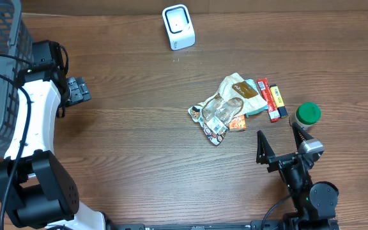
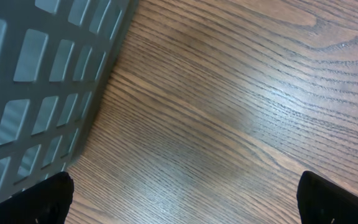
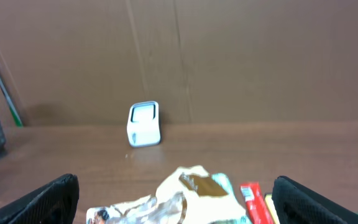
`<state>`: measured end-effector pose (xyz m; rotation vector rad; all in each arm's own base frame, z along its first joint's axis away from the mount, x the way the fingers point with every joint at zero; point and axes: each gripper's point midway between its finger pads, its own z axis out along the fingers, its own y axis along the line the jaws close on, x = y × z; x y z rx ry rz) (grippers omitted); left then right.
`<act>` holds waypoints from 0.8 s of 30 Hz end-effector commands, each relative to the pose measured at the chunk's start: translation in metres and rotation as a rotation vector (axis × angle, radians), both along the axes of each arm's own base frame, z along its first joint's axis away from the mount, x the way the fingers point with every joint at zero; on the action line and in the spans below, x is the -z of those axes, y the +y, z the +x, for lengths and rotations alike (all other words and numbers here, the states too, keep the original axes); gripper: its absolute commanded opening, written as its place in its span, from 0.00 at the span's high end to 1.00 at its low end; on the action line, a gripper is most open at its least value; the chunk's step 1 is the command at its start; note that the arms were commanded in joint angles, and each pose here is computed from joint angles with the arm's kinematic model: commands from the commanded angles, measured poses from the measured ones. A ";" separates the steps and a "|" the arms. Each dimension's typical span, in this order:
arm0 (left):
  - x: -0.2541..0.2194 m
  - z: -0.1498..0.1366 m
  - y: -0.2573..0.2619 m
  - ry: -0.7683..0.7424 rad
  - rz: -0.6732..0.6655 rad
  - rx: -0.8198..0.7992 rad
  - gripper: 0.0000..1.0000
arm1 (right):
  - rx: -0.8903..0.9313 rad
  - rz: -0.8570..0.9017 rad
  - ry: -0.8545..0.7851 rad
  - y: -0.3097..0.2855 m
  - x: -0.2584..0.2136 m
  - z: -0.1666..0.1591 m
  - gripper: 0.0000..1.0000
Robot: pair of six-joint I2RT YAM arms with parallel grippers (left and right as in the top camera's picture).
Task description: Scan the item barcode
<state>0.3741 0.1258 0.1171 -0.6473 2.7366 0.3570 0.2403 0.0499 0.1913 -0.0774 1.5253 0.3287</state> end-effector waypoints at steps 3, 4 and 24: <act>-0.011 0.004 0.000 -0.028 0.017 0.007 0.00 | 0.007 0.008 0.066 -0.002 0.018 0.001 0.00; -0.011 0.004 0.000 -0.028 0.017 0.007 0.00 | 0.007 0.008 0.067 -0.002 0.018 0.001 0.00; -0.011 0.004 0.000 -0.028 0.017 0.007 0.00 | 0.024 -0.053 0.052 -0.004 0.018 0.001 0.00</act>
